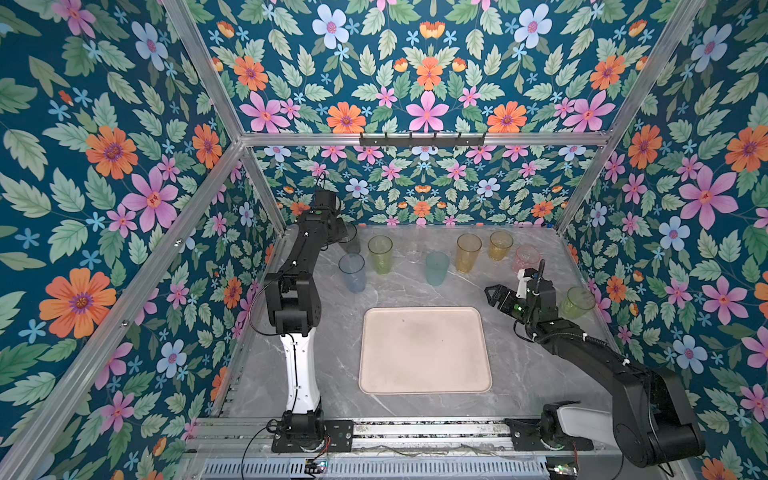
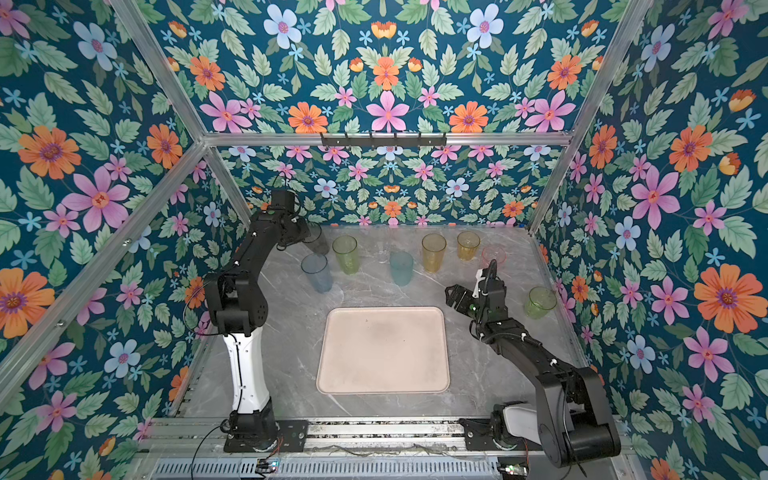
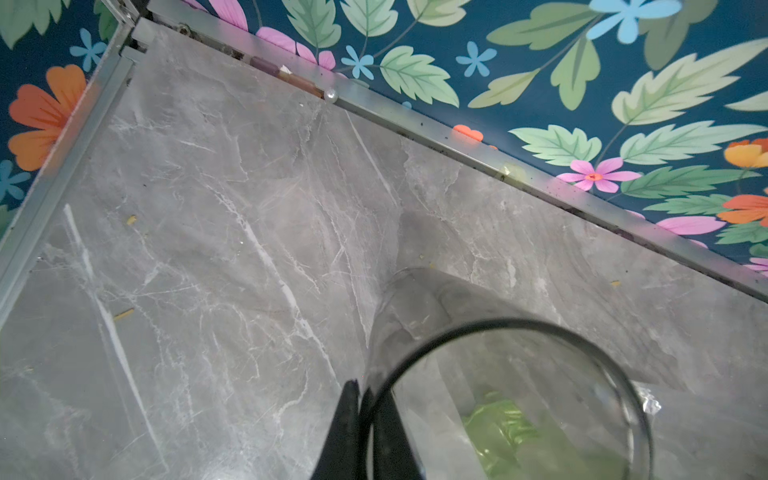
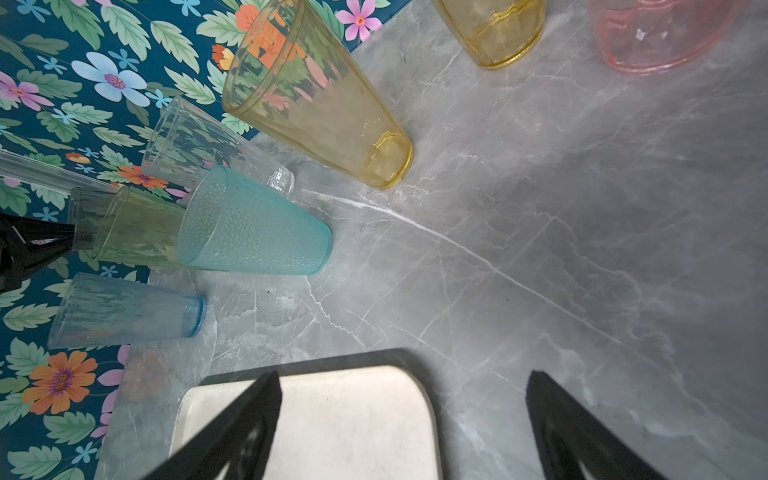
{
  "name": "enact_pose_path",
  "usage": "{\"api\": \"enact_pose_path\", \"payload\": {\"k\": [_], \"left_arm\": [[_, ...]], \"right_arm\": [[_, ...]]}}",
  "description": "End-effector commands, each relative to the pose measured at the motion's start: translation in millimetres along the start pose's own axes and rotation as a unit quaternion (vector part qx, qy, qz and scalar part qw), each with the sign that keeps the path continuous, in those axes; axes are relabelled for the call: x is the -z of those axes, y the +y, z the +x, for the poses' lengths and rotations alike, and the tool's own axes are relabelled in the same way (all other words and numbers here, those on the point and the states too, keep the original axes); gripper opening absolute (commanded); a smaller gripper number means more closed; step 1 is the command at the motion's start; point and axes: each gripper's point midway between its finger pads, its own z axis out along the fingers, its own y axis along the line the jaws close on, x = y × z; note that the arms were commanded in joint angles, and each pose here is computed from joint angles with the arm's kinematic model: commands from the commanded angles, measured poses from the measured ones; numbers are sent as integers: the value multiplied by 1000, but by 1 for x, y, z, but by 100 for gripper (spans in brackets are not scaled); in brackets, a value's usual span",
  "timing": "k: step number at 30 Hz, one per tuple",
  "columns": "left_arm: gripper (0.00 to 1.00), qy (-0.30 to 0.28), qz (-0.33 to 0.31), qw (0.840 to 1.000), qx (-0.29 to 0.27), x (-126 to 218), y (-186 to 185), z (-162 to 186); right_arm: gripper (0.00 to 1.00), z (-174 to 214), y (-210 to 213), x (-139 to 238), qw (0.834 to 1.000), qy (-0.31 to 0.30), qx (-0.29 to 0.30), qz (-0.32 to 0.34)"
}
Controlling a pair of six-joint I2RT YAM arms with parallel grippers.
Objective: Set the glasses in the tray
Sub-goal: 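Close left gripper on the dark grey glass rim and lift it, then carry the dark grey glass over the tray and lower it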
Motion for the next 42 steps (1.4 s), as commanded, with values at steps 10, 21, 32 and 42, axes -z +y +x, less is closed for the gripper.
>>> {"api": "enact_pose_path", "payload": {"k": [10,21,32,42], "left_arm": [[0,-33,-8,999,-8,86,13,-6],[0,-41,-13,998,-37,166,24,7],[0,-46,29,996,-68,228,16,32],[0,-18,69,991,-115,257,-6,69]], "right_arm": [[93,-2,3,0,1000,1,-2,-3],[93,0,2,-2,1000,6,-5,-2],[93,2,3,-3,1000,14,-9,-5],[93,3,5,-2,1000,19,-11,-8]]}}
